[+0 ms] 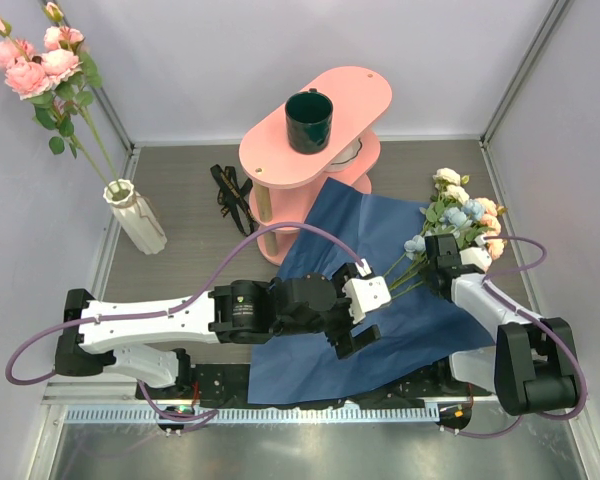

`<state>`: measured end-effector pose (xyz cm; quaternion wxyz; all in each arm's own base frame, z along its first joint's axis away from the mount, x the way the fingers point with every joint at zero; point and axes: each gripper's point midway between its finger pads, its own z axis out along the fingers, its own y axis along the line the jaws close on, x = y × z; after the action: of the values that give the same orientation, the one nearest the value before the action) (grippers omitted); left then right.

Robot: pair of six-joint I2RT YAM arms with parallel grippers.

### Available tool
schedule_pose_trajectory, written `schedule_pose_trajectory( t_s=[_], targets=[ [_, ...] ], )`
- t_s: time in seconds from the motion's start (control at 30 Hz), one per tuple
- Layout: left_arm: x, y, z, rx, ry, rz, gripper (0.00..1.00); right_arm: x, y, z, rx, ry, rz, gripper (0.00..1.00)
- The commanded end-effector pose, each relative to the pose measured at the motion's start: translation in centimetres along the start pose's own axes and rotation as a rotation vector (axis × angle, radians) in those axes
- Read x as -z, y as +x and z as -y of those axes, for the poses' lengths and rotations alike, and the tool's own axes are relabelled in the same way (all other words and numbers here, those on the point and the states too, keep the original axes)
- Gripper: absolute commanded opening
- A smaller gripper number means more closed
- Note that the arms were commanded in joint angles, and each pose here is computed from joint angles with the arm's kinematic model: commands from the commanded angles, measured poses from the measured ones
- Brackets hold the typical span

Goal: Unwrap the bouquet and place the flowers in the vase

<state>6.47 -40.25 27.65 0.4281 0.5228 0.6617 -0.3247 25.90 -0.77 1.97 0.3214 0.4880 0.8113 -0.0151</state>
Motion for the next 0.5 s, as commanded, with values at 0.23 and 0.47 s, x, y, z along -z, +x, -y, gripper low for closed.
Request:
schedule_pose_trajectory(
  t_s=[0.23,0.47],
  targets=[
    [1.2,-2.6,-0.6,-0.009,-0.031,0.073,0.85,2.9,-3.7,-0.3,-0.055,-0.047,0.146,0.05],
    [1.8,-3.0,-1.3,-0.014,-0.065,0.089,0.85,7.9,-7.5,-0.4,-0.085,-0.155,0.277,0.01]
  ],
)
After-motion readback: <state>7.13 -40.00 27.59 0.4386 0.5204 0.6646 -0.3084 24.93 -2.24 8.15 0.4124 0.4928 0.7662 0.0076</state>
